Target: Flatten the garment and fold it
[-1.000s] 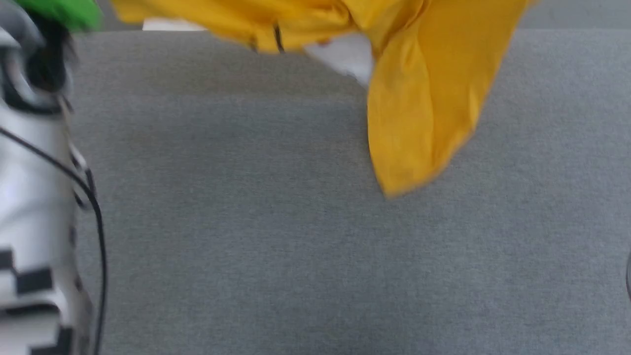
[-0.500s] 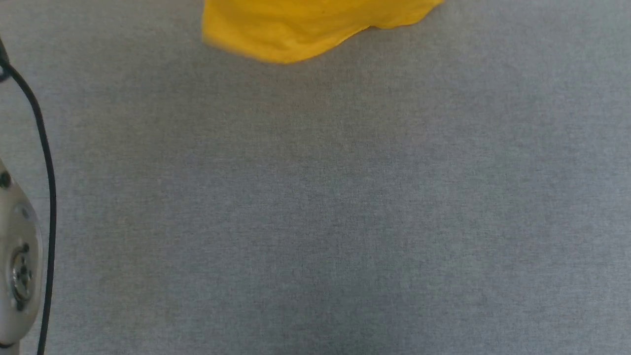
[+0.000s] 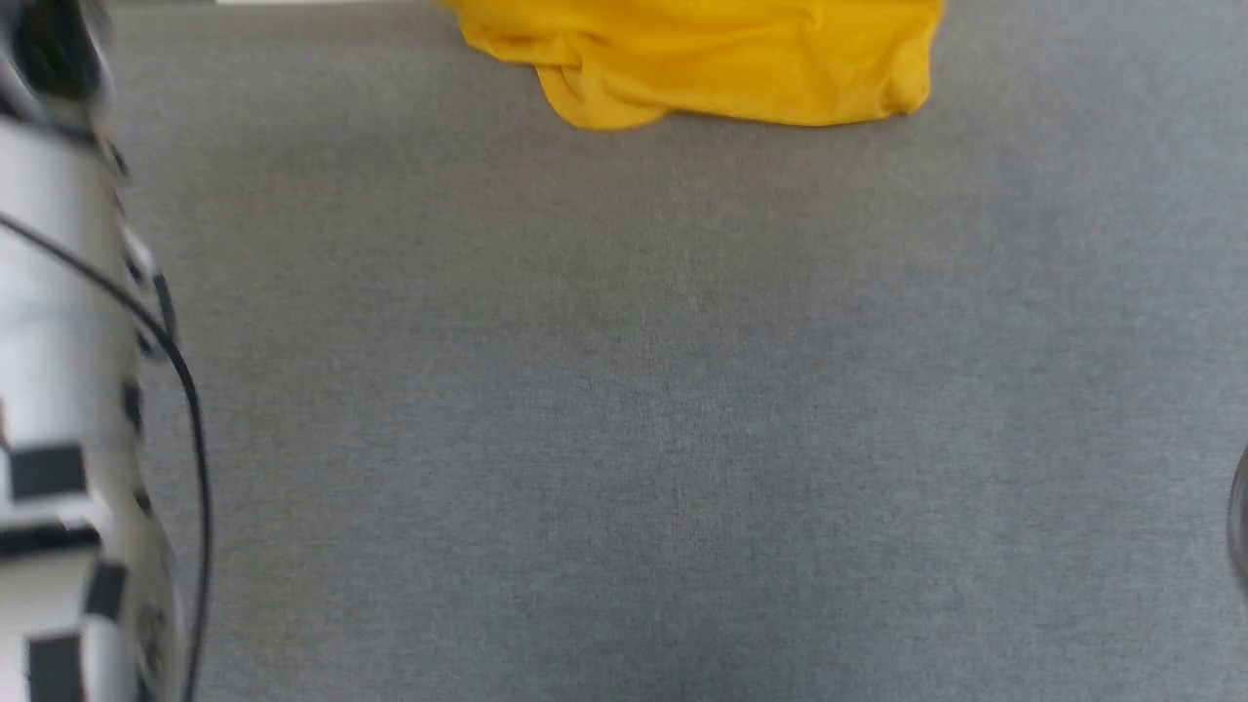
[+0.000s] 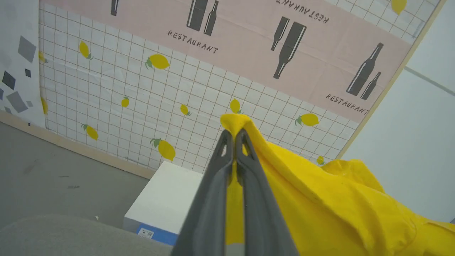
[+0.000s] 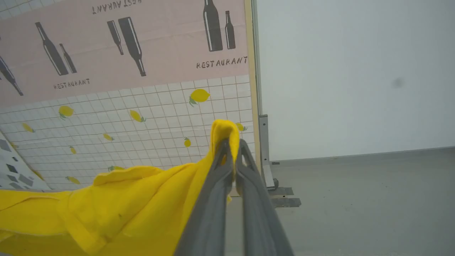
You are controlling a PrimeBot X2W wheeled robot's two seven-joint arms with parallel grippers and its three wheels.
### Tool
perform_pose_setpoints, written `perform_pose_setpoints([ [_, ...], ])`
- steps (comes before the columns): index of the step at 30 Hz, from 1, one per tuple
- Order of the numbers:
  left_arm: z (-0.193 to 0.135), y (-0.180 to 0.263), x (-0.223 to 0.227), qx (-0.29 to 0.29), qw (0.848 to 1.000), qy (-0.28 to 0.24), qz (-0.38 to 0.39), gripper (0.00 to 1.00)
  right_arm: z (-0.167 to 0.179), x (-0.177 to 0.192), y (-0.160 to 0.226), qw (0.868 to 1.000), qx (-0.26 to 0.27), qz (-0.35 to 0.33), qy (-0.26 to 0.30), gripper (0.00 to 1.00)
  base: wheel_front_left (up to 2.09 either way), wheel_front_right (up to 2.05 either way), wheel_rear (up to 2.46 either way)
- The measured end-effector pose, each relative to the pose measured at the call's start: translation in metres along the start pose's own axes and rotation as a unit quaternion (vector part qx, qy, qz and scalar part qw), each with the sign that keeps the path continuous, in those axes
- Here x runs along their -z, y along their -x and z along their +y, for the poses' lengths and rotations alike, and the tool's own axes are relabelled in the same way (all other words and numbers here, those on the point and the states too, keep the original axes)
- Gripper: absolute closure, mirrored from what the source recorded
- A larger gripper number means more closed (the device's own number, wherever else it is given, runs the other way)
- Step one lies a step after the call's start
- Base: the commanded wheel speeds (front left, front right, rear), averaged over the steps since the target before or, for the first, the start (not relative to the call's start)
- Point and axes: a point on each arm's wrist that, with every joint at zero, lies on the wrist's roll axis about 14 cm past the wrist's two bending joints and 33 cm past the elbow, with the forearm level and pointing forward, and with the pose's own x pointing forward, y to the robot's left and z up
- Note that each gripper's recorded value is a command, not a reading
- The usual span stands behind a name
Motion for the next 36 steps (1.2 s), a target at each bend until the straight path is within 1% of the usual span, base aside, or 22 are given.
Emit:
perform_pose_setpoints([
  [3,0.016,0.034,0.019,-0.012,0.999,0.009,0.029,1.00,-0.011,0.027,0.031,0.999,-0.002,0.023,-0.038,1.00,0.00,0.00,0.00],
  [4,0.024,0.050,0.023,-0.021,0.999,0.020,0.035,1.00,-0.016,0.038,0.046,0.998,-0.001,0.036,-0.045,1.00,0.00,0.00,0.00],
  [5,0.031,0.067,0.029,-0.027,0.998,0.019,0.045,1.00,-0.022,0.050,0.062,0.997,0.002,0.050,-0.057,1.00,0.00,0.00,0.00],
  [7,0.042,0.097,0.036,-0.044,0.997,0.037,0.053,1.00,-0.032,0.072,0.094,0.995,0.010,0.076,-0.069,1.00,0.00,0.00,0.00],
  [9,0.052,0.131,0.046,-0.063,0.995,0.043,0.071,1.00,-0.043,0.091,0.129,0.992,0.023,0.099,-0.081,1.00,0.00,0.00,0.00],
  [11,0.059,0.170,0.060,-0.085,0.990,0.048,0.098,1.00,-0.053,0.110,0.167,0.988,0.039,0.119,-0.086,1.00,0.00,0.00,0.00],
  [13,0.063,0.206,0.072,-0.106,0.986,0.056,0.118,1.00,-0.060,0.127,0.200,0.984,0.057,0.135,-0.104,1.00,0.00,0.00,0.00],
  [17,0.068,0.275,0.100,-0.145,0.971,0.067,0.178,1.00,-0.071,0.161,0.263,0.971,0.096,0.177,-0.126,1.00,0.00,0.00,0.00],
  [20,0.071,0.320,0.124,-0.170,0.955,0.073,0.231,1.00,-0.078,0.186,0.302,0.960,0.118,0.228,-0.114,1.00,0.00,0.00,0.00],
  [23,0.078,0.357,0.142,-0.193,0.938,0.052,0.284,1.00,-0.077,0.209,0.333,0.946,0.123,0.288,-0.087,1.00,0.00,0.00,0.00],
  [24,0.080,0.362,0.146,-0.194,0.935,0.040,0.295,1.00,-0.076,0.213,0.338,0.943,0.120,0.303,-0.075,1.00,0.00,0.00,0.00],
  [25,0.083,0.368,0.150,-0.191,0.930,0.011,0.314,1.00,-0.074,0.218,0.343,0.939,0.115,0.320,-0.054,1.00,0.00,0.00,0.00],
  [27,0.087,0.373,0.155,-0.185,0.923,-0.022,0.336,1.00,-0.069,0.224,0.346,0.931,0.100,0.351,-0.011,1.00,0.00,0.00,0.00],
  [28,0.086,0.375,0.160,-0.179,0.920,-0.035,0.347,1.00,-0.066,0.228,0.347,0.926,0.093,0.365,0.000,1.00,0.00,0.00,0.00],
  [30,0.086,0.381,0.170,-0.179,0.911,-0.037,0.370,1.00,-0.062,0.239,0.350,0.912,0.077,0.402,0.037,1.00,0.00,0.00,0.00],
  [32,0.087,0.382,0.176,-0.181,0.907,-0.037,0.379,1.00,-0.057,0.256,0.356,0.889,0.066,0.450,0.056,1.00,0.00,0.00,0.00],
  [33,0.086,0.381,0.177,-0.183,0.907,-0.034,0.378,1.00,-0.055,0.264,0.360,0.877,0.061,0.472,0.064,1.00,0.00,0.00,0.00],
  [34,0.085,0.378,0.177,-0.184,0.909,-0.030,0.374,1.00,-0.052,0.274,0.366,0.862,0.054,0.500,0.072,1.00,0.00,0.00,0.00],
  [35,0.084,0.375,0.178,-0.184,0.911,-0.027,0.369,1.00,-0.051,0.281,0.370,0.849,0.051,0.520,0.075,1.00,0.00,0.00,0.00],
  [36,0.083,0.373,0.178,-0.184,0.912,-0.025,0.365,1.00,-0.051,0.283,0.369,0.845,0.050,0.527,0.077,1.00,0.00,0.00,0.00],
])
